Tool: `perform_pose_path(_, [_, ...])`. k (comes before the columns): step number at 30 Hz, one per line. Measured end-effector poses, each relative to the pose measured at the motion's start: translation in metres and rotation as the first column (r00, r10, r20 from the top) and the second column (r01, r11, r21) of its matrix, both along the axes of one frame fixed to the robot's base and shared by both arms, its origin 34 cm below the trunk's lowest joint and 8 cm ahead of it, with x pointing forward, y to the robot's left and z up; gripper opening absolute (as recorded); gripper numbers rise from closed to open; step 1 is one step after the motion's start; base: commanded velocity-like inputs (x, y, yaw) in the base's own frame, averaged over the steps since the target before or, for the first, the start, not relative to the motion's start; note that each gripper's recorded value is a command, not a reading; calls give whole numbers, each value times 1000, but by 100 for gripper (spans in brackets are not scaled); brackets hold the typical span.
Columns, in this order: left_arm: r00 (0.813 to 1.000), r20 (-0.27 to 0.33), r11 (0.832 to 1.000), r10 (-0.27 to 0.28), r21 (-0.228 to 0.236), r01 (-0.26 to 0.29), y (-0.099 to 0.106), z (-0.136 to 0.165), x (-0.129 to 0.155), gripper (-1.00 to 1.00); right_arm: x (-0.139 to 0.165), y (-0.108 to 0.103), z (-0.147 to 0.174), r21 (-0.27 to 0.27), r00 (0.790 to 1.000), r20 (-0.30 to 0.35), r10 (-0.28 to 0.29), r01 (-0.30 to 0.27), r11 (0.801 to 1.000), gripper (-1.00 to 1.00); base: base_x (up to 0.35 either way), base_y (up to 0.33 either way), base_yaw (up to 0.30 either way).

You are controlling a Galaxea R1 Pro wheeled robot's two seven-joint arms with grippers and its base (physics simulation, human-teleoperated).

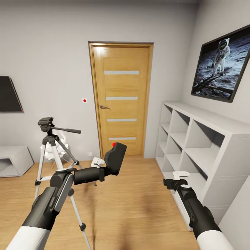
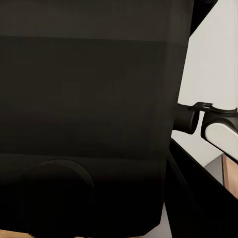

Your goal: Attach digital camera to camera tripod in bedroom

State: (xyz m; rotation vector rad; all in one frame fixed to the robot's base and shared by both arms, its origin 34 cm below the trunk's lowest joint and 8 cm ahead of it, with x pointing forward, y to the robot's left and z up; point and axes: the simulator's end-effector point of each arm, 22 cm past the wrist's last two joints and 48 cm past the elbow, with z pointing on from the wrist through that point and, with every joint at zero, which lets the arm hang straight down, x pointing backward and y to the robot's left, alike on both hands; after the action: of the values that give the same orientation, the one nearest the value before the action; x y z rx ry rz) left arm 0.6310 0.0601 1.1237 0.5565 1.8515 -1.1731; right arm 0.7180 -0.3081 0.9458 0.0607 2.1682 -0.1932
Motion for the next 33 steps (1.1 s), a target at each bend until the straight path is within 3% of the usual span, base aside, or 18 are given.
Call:
perform_pose_path(9, [1000, 8, 1000, 1, 1, -1, 0, 9, -2, -100, -3, 0, 8, 0, 1000, 0, 0, 0, 1000, 100, 0, 0, 0])
perform_pose_path(16, [997, 77, 1000, 9, -11, -9, 0, 23, 0, -100, -5, 0, 14, 0, 1000, 0, 0, 0, 1000, 100, 0, 0, 0])
perform_pose_path(33, [997, 74, 1000, 19, -9, -19, 1, 32, -4, -100, -12, 0, 27, 0, 1000, -1, 0, 0, 1000, 100, 0, 0, 0])
